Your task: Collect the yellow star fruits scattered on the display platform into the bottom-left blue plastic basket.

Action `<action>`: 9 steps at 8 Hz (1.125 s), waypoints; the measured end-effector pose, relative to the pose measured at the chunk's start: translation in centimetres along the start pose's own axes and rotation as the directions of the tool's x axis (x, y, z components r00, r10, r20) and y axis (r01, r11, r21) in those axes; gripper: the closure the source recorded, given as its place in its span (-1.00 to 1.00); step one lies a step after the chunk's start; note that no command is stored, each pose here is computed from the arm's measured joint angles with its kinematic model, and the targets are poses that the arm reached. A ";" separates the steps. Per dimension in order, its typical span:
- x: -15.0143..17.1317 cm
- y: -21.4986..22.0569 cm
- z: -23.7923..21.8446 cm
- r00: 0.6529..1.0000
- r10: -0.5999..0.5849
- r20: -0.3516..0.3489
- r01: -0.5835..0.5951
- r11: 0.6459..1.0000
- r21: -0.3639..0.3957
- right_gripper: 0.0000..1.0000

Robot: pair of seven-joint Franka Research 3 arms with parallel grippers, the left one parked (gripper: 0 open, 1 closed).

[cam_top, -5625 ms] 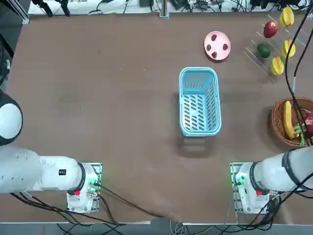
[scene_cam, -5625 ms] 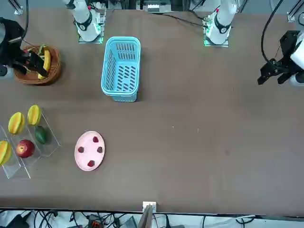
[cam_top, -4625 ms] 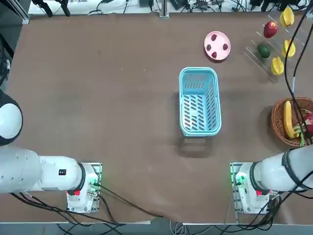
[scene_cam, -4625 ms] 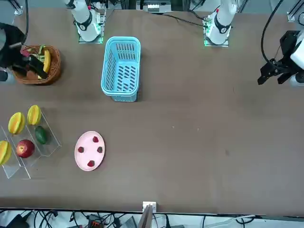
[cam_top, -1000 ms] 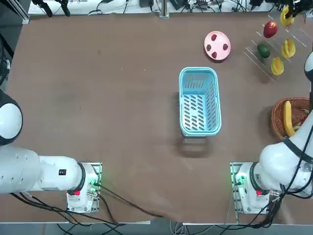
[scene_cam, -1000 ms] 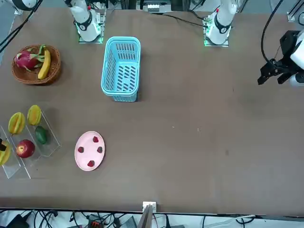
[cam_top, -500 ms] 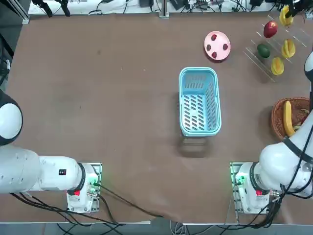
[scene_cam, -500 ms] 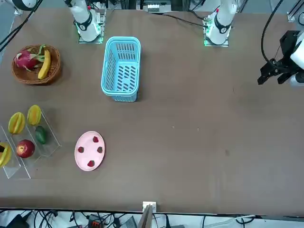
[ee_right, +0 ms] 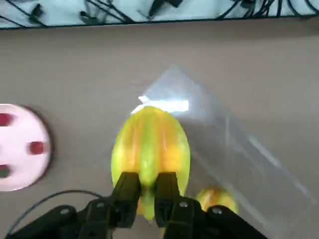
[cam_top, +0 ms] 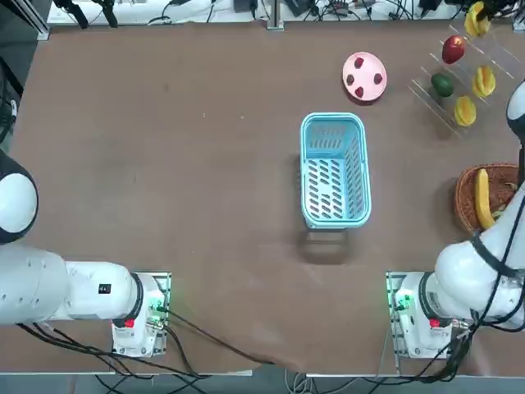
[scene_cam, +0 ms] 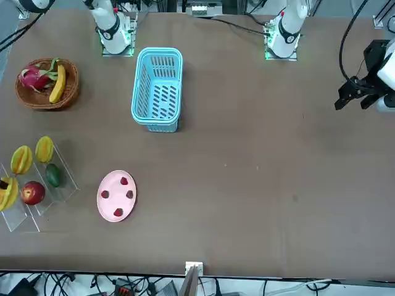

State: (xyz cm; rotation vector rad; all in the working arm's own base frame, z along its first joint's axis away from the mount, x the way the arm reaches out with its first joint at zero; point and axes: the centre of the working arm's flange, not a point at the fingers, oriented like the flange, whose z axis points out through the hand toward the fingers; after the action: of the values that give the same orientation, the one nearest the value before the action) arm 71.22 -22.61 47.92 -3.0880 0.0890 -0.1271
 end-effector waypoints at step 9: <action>-17.5 -38.4 -1.4 0.936 0.240 0.257 -0.241 0.970 -0.029 0.58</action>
State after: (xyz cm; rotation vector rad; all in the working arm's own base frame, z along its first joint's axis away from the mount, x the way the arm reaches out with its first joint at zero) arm 55.79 16.65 49.91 -3.0249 0.4514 0.2856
